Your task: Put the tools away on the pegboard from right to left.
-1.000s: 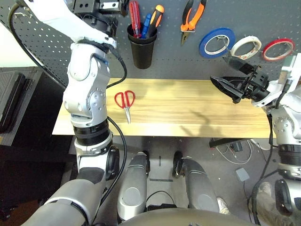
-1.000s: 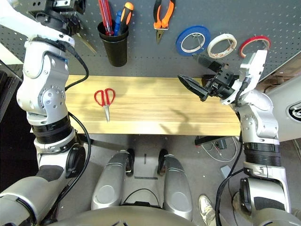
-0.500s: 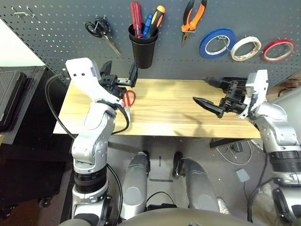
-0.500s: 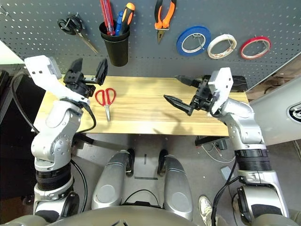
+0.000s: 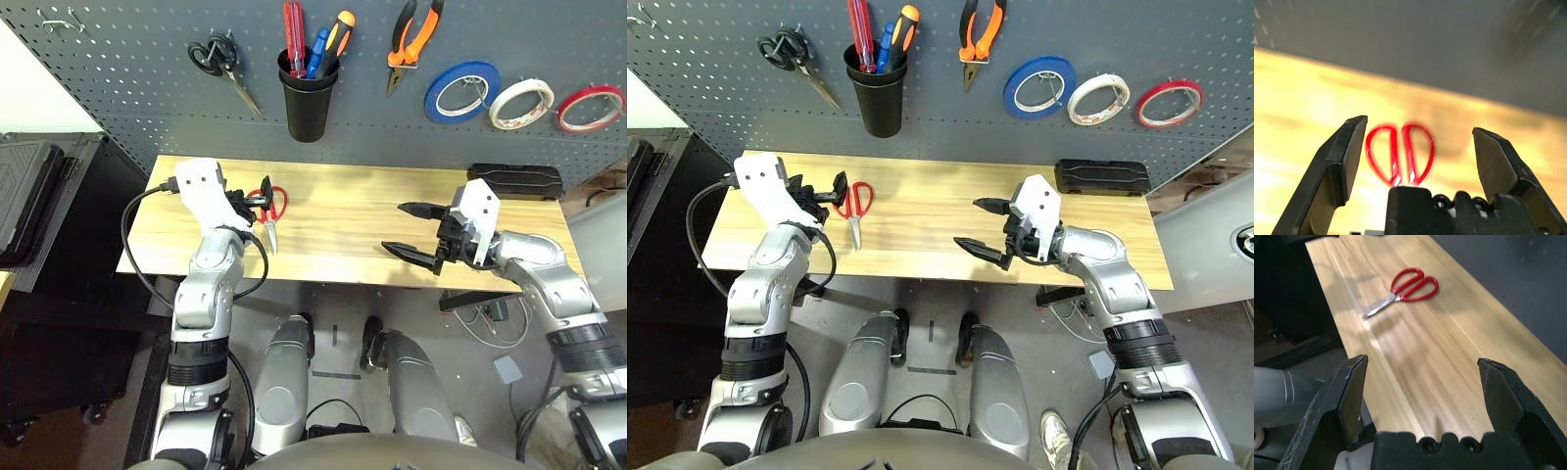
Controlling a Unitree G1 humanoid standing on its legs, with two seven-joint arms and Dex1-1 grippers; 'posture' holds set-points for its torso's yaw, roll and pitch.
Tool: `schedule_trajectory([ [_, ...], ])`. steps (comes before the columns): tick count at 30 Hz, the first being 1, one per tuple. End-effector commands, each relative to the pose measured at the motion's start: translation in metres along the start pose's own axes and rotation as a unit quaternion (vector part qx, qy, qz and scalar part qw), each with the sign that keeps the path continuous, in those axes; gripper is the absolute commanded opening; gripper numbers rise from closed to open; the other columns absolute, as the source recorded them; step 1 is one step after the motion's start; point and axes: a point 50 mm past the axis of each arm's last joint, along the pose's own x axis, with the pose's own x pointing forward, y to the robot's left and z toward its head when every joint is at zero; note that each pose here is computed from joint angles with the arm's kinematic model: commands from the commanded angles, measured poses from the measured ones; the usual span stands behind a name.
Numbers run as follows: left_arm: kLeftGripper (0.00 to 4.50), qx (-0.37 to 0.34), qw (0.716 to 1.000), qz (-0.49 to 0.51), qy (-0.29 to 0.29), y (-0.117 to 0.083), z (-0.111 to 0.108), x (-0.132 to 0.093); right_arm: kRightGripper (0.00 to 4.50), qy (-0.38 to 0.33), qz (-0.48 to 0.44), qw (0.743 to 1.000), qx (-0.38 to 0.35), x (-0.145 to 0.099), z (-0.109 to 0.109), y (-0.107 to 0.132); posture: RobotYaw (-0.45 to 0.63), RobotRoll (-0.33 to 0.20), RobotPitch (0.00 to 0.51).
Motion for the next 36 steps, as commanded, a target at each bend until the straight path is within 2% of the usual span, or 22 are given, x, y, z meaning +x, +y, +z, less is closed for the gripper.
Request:
schedule_trajectory([
  [1, 4.48, 0.014, 0.998, 0.016, 0.053, 0.007, -0.021, 0.009, 4.5, 0.036, -0.001, 0.999, 0.013, 0.006, -0.011, 0.004, 0.19, 0.0, 0.304],
  [13, 4.48, 0.019, 0.992, 0.083, 0.095, 0.025, -0.04, 0.047, 4.5, 0.058, -0.007, 0.998, 0.014, 0.021, -0.014, 0.007, 0.17, 0.0, 0.312],
  [19, 4.48, 0.023, 0.989, 0.107, 0.102, 0.028, -0.04, 0.063, 4.5, 0.06, -0.005, 0.998, 0.007, 0.024, -0.009, 0.001, 0.15, 0.0, 0.304],
  [35, 4.48, 0.016, 0.975, 0.112, 0.189, 0.02, -0.066, 0.064, 4.5, 0.04, -0.02, 0.999, -0.011, 0.021, 0.011, -0.004, 0.1, 0.0, 0.284],
  [36, 4.12, 0.016, 0.975, 0.11, 0.193, 0.019, -0.068, 0.063, 4.5, 0.039, -0.021, 0.999, -0.012, 0.021, 0.012, -0.004, 0.1, 0.0, 0.283],
])
